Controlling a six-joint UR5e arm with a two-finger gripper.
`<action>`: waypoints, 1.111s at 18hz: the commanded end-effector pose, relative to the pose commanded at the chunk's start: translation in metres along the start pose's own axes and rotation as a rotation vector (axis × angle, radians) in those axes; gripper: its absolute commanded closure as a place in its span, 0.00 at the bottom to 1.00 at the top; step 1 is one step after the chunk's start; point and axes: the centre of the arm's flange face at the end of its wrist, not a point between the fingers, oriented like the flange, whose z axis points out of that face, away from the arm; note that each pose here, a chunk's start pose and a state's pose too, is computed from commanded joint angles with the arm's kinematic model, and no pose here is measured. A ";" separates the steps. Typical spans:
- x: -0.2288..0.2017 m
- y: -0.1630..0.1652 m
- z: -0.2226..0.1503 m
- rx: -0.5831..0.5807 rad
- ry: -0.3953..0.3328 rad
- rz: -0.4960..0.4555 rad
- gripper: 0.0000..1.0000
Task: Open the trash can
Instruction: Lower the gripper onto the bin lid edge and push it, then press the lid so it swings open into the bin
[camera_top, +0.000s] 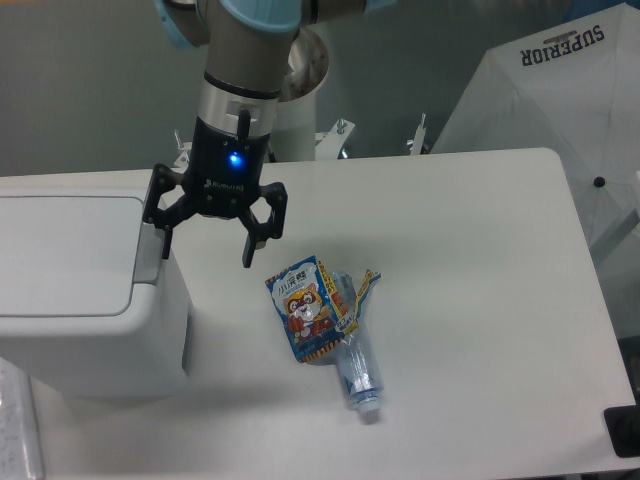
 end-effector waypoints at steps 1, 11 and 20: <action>0.000 0.000 0.001 -0.002 0.001 0.001 0.00; 0.000 0.003 0.006 -0.013 0.003 0.000 0.00; 0.004 0.005 0.012 -0.023 0.007 0.009 0.00</action>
